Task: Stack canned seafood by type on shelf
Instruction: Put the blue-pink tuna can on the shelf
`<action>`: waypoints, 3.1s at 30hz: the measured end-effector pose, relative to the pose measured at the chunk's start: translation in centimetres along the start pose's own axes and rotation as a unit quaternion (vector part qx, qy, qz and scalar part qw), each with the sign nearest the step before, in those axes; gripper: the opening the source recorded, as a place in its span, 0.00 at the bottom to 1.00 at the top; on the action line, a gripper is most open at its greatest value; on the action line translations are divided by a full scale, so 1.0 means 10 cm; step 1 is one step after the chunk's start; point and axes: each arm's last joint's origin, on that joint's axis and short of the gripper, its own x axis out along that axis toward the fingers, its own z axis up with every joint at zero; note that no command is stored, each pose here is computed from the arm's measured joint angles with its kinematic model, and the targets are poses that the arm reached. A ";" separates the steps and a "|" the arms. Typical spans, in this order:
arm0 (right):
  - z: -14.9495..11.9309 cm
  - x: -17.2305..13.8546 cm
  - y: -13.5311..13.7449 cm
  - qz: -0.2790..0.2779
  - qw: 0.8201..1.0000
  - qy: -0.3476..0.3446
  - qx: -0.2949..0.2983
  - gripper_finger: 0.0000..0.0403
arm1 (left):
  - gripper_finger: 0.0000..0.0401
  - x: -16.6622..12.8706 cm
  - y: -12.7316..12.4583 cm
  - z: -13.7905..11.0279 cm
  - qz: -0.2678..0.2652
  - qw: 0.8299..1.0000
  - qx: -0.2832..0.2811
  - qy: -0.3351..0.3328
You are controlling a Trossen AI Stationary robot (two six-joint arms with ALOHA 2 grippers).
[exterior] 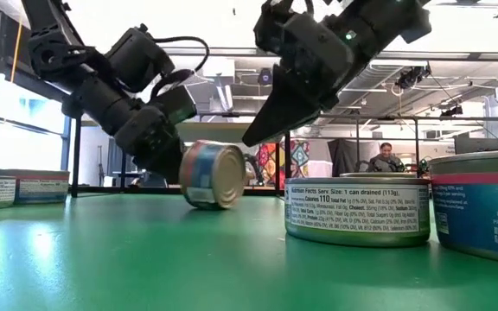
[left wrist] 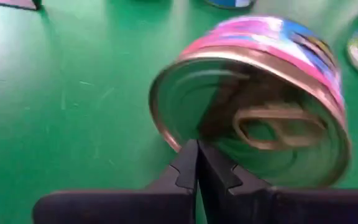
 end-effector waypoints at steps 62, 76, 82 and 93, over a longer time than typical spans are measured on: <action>1.51 -0.33 -1.33 -0.306 0.906 0.050 -0.287 0.44 | 0.00 -1.01 -0.51 0.19 0.135 0.989 0.057 -0.030; 1.26 -0.23 -2.12 -0.325 0.908 0.100 -0.245 0.44 | 0.00 -1.02 -0.52 0.20 0.178 0.982 0.043 -0.048; 1.25 -0.24 -2.10 -0.307 0.919 0.097 -0.225 0.47 | 0.00 -1.02 -0.52 0.20 0.179 0.982 0.043 -0.048; 1.18 -0.20 -2.04 -0.208 0.954 0.089 -0.198 0.75 | 0.00 -1.03 -0.56 0.17 0.171 0.983 0.058 -0.042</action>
